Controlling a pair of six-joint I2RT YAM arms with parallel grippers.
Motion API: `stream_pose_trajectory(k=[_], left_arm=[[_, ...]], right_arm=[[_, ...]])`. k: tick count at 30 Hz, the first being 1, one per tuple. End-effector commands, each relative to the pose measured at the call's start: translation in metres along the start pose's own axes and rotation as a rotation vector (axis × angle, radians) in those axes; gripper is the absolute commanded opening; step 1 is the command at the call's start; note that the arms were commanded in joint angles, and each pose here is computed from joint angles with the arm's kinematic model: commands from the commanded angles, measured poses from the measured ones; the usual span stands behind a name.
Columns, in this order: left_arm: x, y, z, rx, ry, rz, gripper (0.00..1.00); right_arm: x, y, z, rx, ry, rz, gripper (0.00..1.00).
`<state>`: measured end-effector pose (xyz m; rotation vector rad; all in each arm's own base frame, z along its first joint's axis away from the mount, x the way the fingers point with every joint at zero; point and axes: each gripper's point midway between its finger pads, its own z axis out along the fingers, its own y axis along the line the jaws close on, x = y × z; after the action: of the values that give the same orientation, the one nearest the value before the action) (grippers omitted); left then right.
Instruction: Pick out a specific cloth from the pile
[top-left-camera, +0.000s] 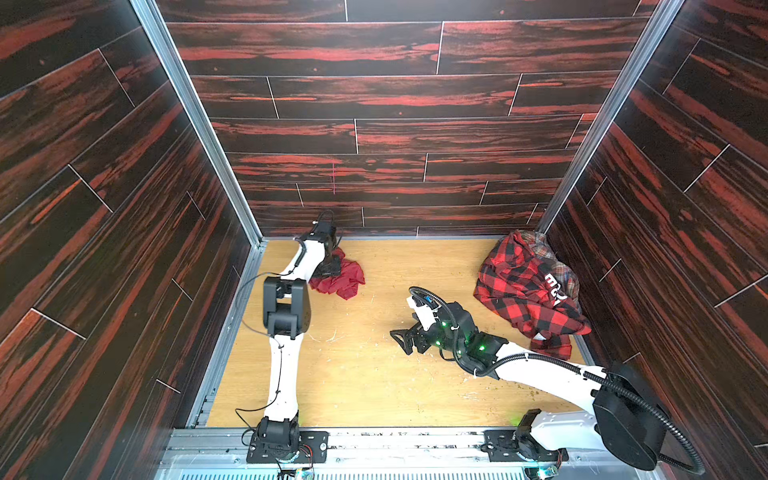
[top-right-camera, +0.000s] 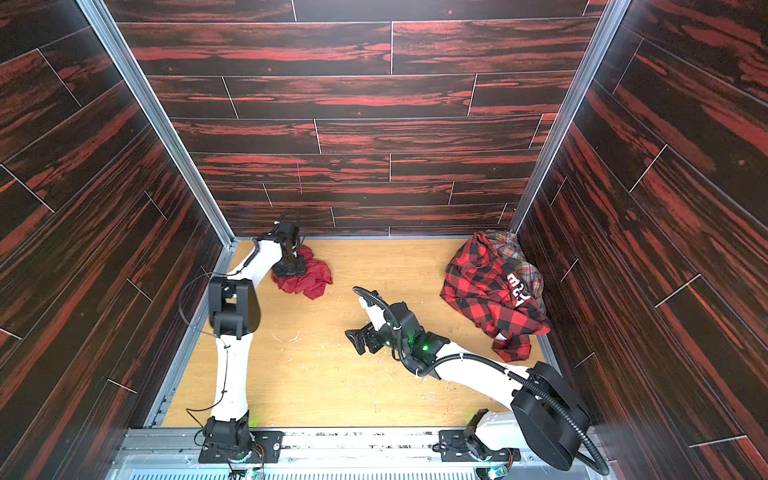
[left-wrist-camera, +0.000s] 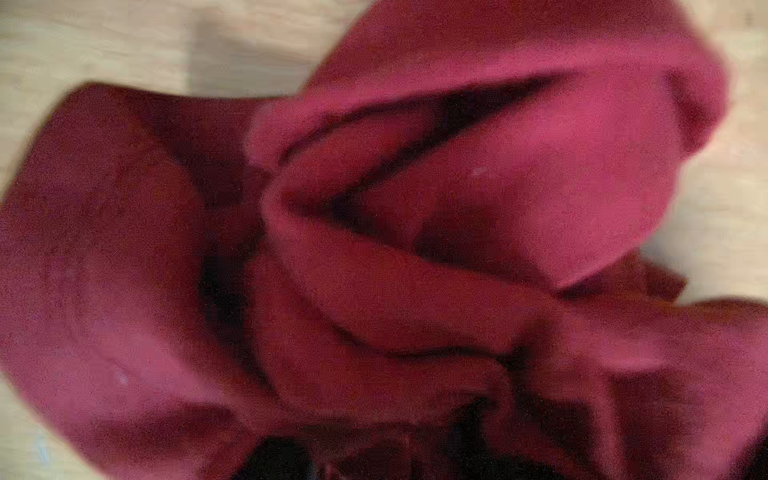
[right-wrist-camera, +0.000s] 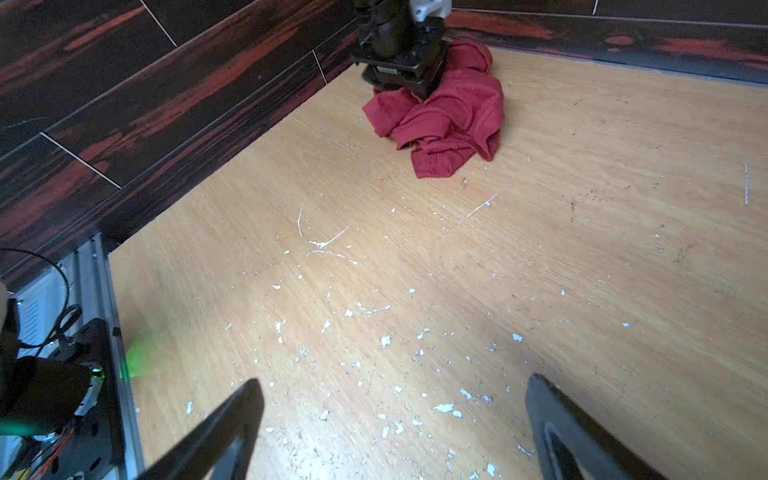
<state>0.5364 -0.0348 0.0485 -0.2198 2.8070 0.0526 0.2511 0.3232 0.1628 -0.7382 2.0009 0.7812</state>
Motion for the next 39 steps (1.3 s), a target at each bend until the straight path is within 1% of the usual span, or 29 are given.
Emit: stream_pose_trajectory(k=[1,4,9,13,15,19,22,24,27,29,32,33,35,37,39], left_arm=[[-0.004,0.0,-0.039,0.013,-0.064,0.048,0.71],[-0.013,0.003,-0.068,0.014,-0.147,0.07,0.73],[-0.019,-0.001,-0.099,0.06,-0.224,0.105,0.73],[-0.02,-0.017,-0.107,0.155,-0.256,0.123,0.72],[-0.02,-0.025,-0.105,0.199,-0.261,0.122,0.73],[-0.018,-0.028,-0.103,0.213,-0.245,0.11,0.72],[-0.017,-0.023,-0.121,0.216,-0.313,0.083,0.75],[-0.017,-0.016,-0.138,0.208,-0.391,0.044,0.79],[0.003,0.005,-0.158,0.145,-0.436,-0.013,0.88],[0.024,0.024,-0.163,0.081,-0.45,-0.057,0.91],[0.058,0.069,-0.168,-0.105,-0.529,-0.153,0.94],[0.071,0.09,-0.169,-0.196,-0.567,-0.193,0.98],[0.093,0.119,-0.171,-0.337,-0.644,-0.23,0.99],[0.115,0.136,-0.17,-0.41,-0.718,-0.231,0.99],[0.132,0.146,-0.167,-0.437,-0.784,-0.254,0.99]], right_arm=[[-0.01,0.005,-0.006,-0.012,-0.031,0.008,0.99],[-0.012,0.005,-0.006,-0.013,-0.035,0.011,0.99],[-0.013,0.006,-0.005,-0.019,-0.038,0.02,0.99],[-0.013,0.006,-0.006,-0.019,-0.037,0.021,0.99],[-0.012,0.006,-0.006,-0.016,-0.034,0.022,0.99],[-0.014,0.006,-0.008,-0.012,-0.036,0.021,0.99],[-0.015,0.005,-0.011,-0.004,-0.043,0.014,0.99],[-0.016,-0.001,-0.015,0.034,-0.053,0.0,0.99],[-0.016,-0.014,-0.024,0.093,-0.071,-0.015,0.99],[-0.016,-0.025,-0.031,0.139,-0.087,-0.013,0.99],[-0.02,-0.05,-0.051,0.226,-0.149,0.021,0.99],[-0.021,-0.062,-0.06,0.259,-0.173,0.05,0.99],[-0.024,-0.088,-0.081,0.334,-0.227,0.105,0.99],[-0.027,-0.122,-0.108,0.457,-0.297,0.168,0.99],[-0.023,-0.163,-0.144,0.64,-0.378,0.256,0.99]])
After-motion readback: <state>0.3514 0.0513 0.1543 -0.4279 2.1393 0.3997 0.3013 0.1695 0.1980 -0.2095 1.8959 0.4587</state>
